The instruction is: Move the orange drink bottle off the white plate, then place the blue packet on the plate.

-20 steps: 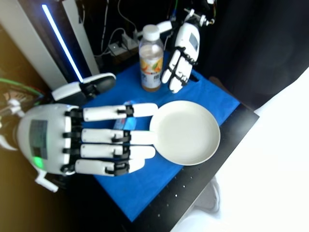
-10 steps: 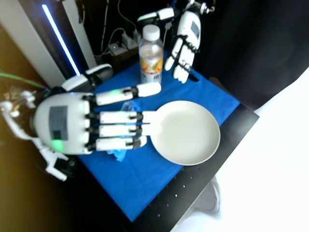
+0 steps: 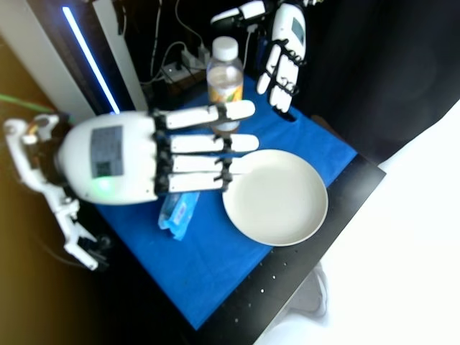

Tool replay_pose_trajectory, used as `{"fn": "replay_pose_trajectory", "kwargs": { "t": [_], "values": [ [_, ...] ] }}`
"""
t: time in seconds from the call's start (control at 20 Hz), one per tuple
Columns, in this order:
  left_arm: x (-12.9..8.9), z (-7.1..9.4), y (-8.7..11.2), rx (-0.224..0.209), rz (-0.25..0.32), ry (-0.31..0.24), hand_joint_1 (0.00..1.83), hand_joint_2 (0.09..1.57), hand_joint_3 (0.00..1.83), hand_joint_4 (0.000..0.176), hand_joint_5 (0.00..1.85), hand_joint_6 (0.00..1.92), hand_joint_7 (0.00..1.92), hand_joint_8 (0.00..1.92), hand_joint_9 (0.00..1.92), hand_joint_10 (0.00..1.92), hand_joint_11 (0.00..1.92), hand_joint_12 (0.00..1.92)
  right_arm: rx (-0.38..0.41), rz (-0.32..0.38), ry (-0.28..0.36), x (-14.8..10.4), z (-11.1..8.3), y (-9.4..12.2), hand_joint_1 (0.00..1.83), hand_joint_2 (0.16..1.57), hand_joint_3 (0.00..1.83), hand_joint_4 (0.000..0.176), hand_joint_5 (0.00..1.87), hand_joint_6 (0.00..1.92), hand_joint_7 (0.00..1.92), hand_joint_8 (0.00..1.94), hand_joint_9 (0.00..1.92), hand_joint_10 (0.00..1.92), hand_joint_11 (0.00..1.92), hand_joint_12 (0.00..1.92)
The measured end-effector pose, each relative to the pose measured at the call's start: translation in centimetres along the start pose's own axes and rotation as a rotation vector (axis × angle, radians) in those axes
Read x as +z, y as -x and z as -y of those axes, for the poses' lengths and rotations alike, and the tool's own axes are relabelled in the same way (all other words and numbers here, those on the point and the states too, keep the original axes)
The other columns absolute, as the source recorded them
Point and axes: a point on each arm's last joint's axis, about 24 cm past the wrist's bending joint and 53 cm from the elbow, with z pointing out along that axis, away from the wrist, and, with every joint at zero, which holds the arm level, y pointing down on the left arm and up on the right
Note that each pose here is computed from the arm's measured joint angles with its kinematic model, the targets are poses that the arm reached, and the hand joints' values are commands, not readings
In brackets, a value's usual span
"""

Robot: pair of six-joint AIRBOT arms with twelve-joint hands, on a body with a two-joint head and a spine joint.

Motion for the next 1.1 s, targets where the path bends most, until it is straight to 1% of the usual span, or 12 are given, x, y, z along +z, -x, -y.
{"fn": "replay_pose_trajectory", "kwargs": {
  "t": [0.05, 0.15, 0.25, 0.3, 0.35, 0.4, 0.5, 0.65, 0.75, 0.85, 0.9, 1.1],
  "values": [
    [-0.1, 0.1, 0.2, 0.01, 0.007, 0.0, 0.62, 0.61, 0.01, 0.176, 0.0, 0.0, 0.0, 0.0, 0.0, 0.0, 0.0, 0.0, -0.017, -0.027, -0.015, 0.0, 0.3, -0.4, 0.54, 0.72, 0.0, 0.119, 0.0, 0.0, 0.2, 0.0, 0.13, 0.01, 0.0, 0.64],
    [-0.5, 0.1, 0.9, 0.024, 0.028, 0.004, 0.64, 0.6, 0.0, 0.176, 0.0, 0.0, 0.0, 0.0, 0.0, 0.0, 0.0, 0.0, -0.029, -0.061, -0.037, -0.2, 0.8, -1.0, 0.62, 0.72, 0.0, 0.082, 0.0, 0.0, 0.2, 0.0, 0.17, 0.0, 0.0, 0.99],
    [-1.0, 0.3, 2.0, 0.037, 0.061, 0.005, 0.68, 0.56, 0.0, 0.176, 0.0, 0.0, 0.0, 0.0, 0.0, 0.0, 0.0, 0.0, -0.034, -0.109, -0.057, -0.5, 1.4, -1.9, 0.62, 0.67, 0.0, 0.068, 0.0, 0.0, 0.19, 0.0, 0.15, 0.01, 0.0, 1.17],
    [-1.1, 0.4, 2.4, 0.045, 0.076, 0.004, 0.72, 0.55, 0.0, 0.176, 0.0, 0.0, 0.0, 0.0, 0.0, 0.0, 0.0, 0.0, -0.039, -0.13, -0.063, -0.6, 1.6, -2.3, 0.62, 0.72, 0.01, 0.043, 0.0, 0.0, 0.18, 0.0, 0.15, 0.01, 0.0, 1.07],
    [-1.2, 0.4, 2.7, 0.046, 0.089, 0.002, 0.74, 0.56, 0.0, 0.176, 0.0, 0.0, 0.0, 0.0, 0.0, 0.0, 0.0, 0.0, -0.042, -0.145, -0.071, -0.7, 1.8, -2.6, 0.63, 0.76, 0.01, 0.038, 0.0, 0.0, 0.19, 0.0, 0.16, 0.01, 0.0, 1.08],
    [-1.3, 0.5, 3.2, 0.049, 0.108, -0.001, 0.77, 0.56, 0.0, 0.176, 0.0, 0.0, 0.0, 0.0, 0.0, 0.0, 0.0, 0.0, -0.056, -0.166, -0.082, -0.8, 2.1, -3.0, 0.61, 0.7, 0.0, 0.061, 0.0, 0.0, 0.21, 0.01, 0.18, 0.01, 0.0, 1.08],
    [-1.5, 0.6, 4.0, 0.06, 0.133, -0.006, 0.71, 0.58, 0.0, 0.176, 0.0, 0.0, 0.0, 0.0, 0.0, 0.0, 0.0, 0.0, -0.078, -0.189, -0.11, -1.1, 2.8, -3.4, 0.6, 0.64, 0.0, 0.07, 0.0, 0.0, 0.22, 0.01, 0.17, 0.01, 0.0, 1.07],
    [-1.9, 0.7, 5.5, 0.071, 0.184, -0.009, 0.68, 0.62, 0.02, 0.176, 0.0, 0.0, 0.0, 0.0, 0.0, 0.0, 0.0, 0.0, -0.111, -0.212, -0.147, -1.5, 3.7, -3.6, 0.54, 0.61, 0.0, 0.05, 0.0, 0.0, 0.25, 0.01, 0.2, 0.01, 0.0, 1.1],
    [-2.0, 0.8, 5.9, 0.07, 0.198, -0.014, 0.68, 0.6, 0.01, 0.176, 0.0, 0.0, 0.0, 0.0, 0.0, 0.0, 0.0, 0.0, -0.156, -0.239, -0.172, -1.6, 4.4, -3.9, 0.52, 0.62, 0.0, 0.06, 0.03, 0.0, 0.28, 0.01, 0.22, 0.01, 0.0, 1.0],
    [-2.0, 1.0, 5.8, 0.076, 0.197, -0.023, 0.68, 0.58, 0.0, 0.176, 0.0, 0.0, 0.0, 0.0, 0.0, 0.0, 0.0, 0.0, -0.202, -0.256, -0.19, -1.4, 4.6, -3.8, 0.51, 0.61, 0.0, 0.034, 0.08, 0.0, 0.33, 0.0, 0.28, 0.01, 0.0, 1.08],
    [-2.0, 1.1, 5.9, 0.073, 0.201, -0.027, 0.67, 0.6, 0.01, 0.176, 0.0, 0.0, 0.0, 0.0, 0.0, 0.0, 0.0, 0.0, -0.215, -0.261, -0.196, -1.3, 4.7, -3.8, 0.54, 0.6, 0.0, 0.009, 0.13, 0.0, 0.37, 0.01, 0.33, 0.01, 0.0, 1.11],
    [-2.0, 1.1, 6.0, 0.072, 0.202, -0.028, 0.69, 0.63, 0.01, 0.176, 0.0, 0.0, 0.0, 0.0, 0.0, 0.0, 0.0, 0.0, -0.235, -0.284, -0.214, -0.9, 5.4, -4.8, 0.52, 0.6, 0.0, 0.037, 0.16, 0.01, 0.39, 0.01, 0.37, 0.02, 0.0, 1.12]
  ]
}}
